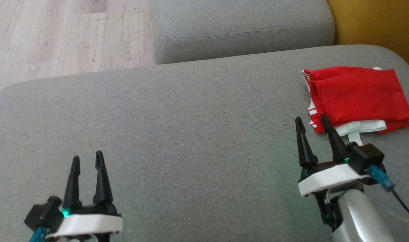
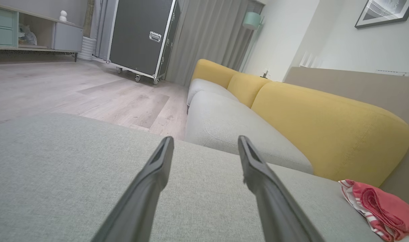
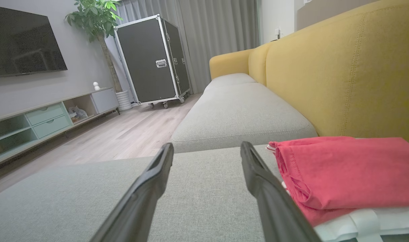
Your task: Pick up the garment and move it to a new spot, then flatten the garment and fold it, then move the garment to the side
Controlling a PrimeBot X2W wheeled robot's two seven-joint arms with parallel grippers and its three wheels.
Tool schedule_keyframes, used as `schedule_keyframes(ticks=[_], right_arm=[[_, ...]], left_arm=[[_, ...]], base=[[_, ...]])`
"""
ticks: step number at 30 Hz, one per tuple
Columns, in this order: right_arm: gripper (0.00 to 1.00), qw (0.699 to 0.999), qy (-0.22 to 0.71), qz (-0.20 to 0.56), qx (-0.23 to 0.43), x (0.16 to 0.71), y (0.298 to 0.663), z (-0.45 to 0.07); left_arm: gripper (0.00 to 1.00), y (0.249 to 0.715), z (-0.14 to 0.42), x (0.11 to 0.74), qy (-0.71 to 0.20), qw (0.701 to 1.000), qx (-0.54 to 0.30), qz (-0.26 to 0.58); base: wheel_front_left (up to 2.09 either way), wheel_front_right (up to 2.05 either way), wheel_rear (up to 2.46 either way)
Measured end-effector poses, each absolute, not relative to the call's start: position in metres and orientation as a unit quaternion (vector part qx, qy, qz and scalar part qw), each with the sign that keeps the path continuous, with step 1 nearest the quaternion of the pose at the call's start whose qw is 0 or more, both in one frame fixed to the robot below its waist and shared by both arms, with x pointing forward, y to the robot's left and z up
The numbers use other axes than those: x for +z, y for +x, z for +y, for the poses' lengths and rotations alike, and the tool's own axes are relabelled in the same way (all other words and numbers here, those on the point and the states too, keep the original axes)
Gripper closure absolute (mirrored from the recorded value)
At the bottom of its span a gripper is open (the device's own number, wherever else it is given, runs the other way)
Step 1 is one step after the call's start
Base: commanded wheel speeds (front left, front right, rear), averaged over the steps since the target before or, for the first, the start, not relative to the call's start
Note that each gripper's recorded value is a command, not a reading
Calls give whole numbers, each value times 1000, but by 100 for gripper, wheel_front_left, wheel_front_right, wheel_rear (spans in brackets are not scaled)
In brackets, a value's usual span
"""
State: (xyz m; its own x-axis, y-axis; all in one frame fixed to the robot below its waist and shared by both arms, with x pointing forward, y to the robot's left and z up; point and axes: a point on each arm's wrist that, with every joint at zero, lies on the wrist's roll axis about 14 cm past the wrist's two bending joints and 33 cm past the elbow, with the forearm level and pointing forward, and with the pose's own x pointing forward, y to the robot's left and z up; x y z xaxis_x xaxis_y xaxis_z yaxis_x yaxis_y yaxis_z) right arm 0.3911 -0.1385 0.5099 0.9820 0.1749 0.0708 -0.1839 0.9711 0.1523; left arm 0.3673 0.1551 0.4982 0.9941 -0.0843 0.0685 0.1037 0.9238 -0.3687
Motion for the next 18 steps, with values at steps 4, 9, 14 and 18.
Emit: schedule_keyframes(ticks=[4, 9, 14, 18], right_arm=[[100, 993, 81, 13, 84, 482, 381, -140], [100, 991, 106, 48, 72, 460, 368, -144], [100, 988, 133, 46, 62, 463, 370, -147], [100, 985, 155, 50, 54, 463, 371, -150]], left_arm=[[100, 360, 155, 476, -191, 981, -41, 9], [100, 351, 158, 461, -210, 977, -29, 33], [100, 351, 160, 460, -233, 972, -23, 39], [100, 351, 161, 459, -251, 967, -18, 43]], base=[[0, 0, 0], [0, 0, 0], [0, 0, 0], [0, 0, 0]])
